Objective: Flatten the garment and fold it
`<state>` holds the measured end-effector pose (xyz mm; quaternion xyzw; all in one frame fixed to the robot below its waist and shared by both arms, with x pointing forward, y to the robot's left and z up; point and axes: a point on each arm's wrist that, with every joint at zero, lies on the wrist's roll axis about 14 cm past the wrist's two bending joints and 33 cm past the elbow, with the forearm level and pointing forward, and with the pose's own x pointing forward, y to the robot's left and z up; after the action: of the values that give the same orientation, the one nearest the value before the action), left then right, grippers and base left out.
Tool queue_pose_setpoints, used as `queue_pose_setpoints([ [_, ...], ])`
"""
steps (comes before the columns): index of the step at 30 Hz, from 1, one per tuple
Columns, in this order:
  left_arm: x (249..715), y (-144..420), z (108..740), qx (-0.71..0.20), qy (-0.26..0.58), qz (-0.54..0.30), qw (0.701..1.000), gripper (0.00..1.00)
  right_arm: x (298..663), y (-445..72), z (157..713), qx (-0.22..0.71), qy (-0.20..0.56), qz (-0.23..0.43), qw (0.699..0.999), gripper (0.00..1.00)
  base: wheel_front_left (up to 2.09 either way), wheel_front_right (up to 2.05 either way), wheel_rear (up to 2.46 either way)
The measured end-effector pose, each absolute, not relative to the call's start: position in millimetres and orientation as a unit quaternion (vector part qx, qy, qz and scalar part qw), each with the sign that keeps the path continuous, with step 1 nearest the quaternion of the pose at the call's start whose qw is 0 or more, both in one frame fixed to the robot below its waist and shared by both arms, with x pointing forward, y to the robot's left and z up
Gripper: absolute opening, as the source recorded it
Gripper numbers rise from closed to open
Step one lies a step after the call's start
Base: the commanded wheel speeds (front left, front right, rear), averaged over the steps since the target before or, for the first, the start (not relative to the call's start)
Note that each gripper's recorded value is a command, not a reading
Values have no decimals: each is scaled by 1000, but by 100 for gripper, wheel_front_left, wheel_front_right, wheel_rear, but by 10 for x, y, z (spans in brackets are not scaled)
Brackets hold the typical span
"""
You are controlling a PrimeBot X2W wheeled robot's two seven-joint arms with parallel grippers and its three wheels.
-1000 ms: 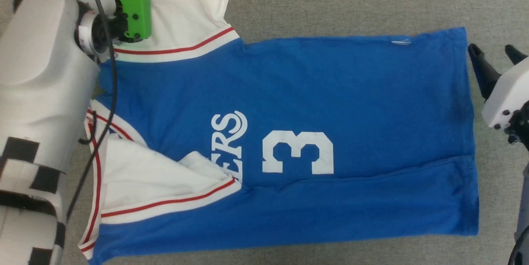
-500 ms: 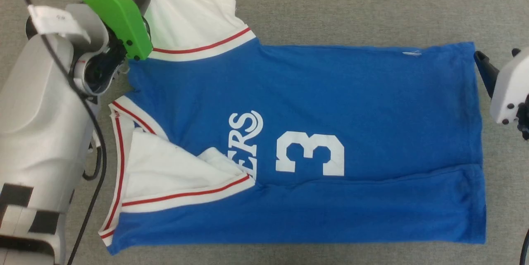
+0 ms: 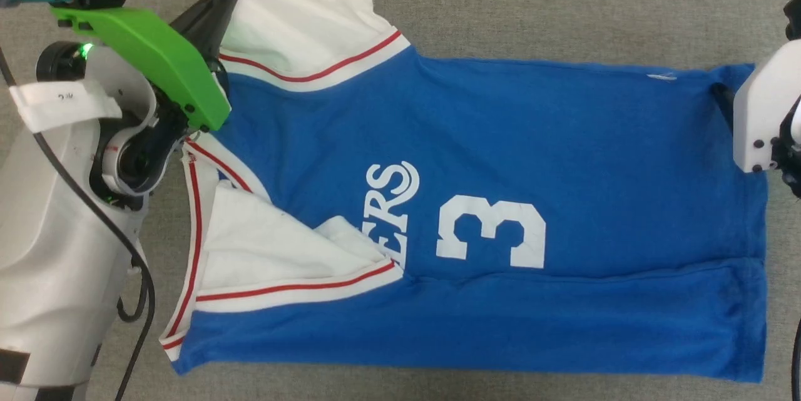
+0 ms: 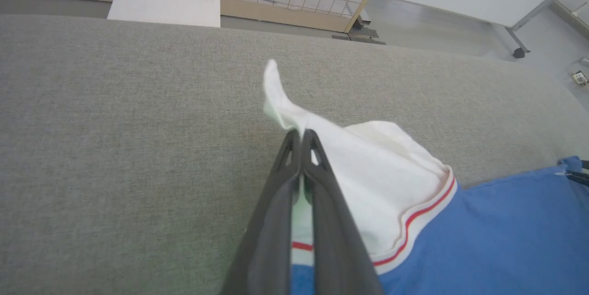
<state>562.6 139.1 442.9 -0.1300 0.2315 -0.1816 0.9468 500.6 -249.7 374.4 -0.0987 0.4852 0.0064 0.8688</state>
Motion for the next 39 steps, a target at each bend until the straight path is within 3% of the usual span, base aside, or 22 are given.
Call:
queue_pose_setpoints([
  [1,5615,1397,4431,-132,232,-180,947,0,5013,-2496,3753,-98,486,7,868,29,0,0,0],
  [2,5603,1398,4433,-133,232,-180,947,0,5013,-2498,3759,-96,486,6,869,0,0,0,0],
  [6,5554,1395,4511,-135,223,-181,948,0,5018,-2474,3847,-77,473,4,878,0,0,0,0],
  [8,5429,1418,4727,-141,205,-180,952,0,5033,-2488,4154,-52,409,-2,911,0,0,0,0],
  [11,5284,1458,4815,-148,198,-174,953,0,4898,-2488,4242,-31,386,-4,922,0,0,0,0],
  [23,4393,1605,4782,-205,217,-130,946,0,4137,-2584,4326,15,374,-21,927,0,0,0,0],
  [39,3604,1705,4054,-261,324,-48,908,0,3640,-2523,3950,43,424,-25,904,0,0,0,0],
])
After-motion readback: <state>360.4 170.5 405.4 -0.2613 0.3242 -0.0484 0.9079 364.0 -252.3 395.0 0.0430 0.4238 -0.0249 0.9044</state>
